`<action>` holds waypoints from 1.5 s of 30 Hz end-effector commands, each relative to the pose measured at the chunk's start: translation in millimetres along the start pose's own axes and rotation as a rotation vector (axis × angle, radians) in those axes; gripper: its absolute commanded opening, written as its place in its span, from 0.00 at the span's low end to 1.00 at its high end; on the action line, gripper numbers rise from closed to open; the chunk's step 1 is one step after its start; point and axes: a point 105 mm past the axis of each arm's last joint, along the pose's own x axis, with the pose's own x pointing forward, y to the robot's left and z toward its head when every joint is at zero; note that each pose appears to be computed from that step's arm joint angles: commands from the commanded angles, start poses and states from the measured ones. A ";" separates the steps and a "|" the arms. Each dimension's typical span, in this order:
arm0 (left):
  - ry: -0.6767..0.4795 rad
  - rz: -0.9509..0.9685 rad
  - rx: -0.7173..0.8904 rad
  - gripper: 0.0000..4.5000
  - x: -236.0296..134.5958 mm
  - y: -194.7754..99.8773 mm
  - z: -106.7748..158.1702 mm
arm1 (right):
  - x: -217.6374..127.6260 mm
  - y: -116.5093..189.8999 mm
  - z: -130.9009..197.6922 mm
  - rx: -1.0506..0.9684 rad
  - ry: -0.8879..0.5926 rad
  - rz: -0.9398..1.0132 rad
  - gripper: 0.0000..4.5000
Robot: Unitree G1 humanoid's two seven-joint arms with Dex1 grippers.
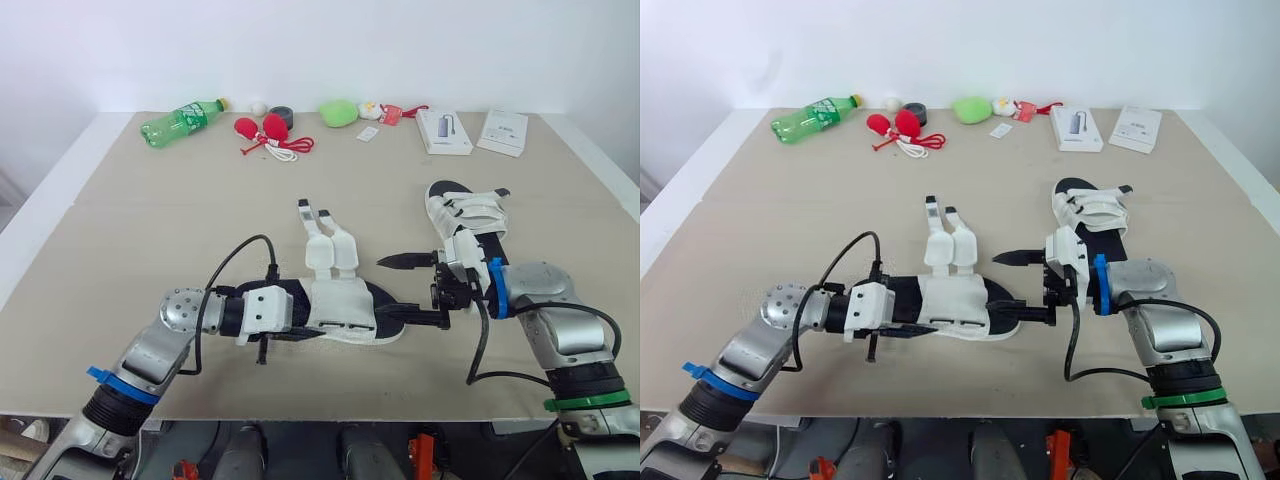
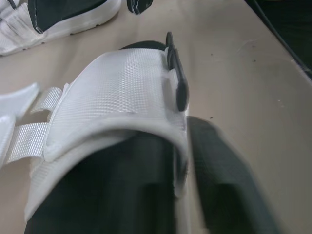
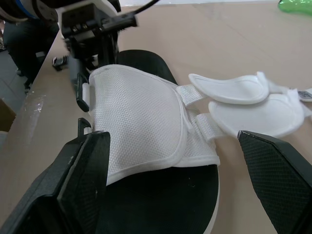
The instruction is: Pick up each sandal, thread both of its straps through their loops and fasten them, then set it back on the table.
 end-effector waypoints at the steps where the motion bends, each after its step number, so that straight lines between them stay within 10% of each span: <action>1: -0.018 0.000 0.005 0.68 -9.4 0.4 14.4 | -0.3 -2.5 10.1 -0.044 -0.019 0.006 1.00; 14: 0.056 0.042 -0.392 0.79 -71.6 39.0 16.9 | -7.6 7.9 -0.2 -0.030 0.032 0.010 1.00; 17: -0.016 0.146 -0.428 0.79 -66.0 60.9 18.2 | -7.7 12.3 -6.5 -0.023 0.054 0.017 0.82; 24: -0.114 0.282 -0.547 0.79 -50.5 87.9 8.0 | -6.3 12.0 -17.5 -0.075 0.103 0.013 0.02; 45: -0.119 0.140 -1.072 0.79 -23.8 106.8 -14.5 | 14.0 17.4 -31.4 -0.088 0.213 0.077 0.01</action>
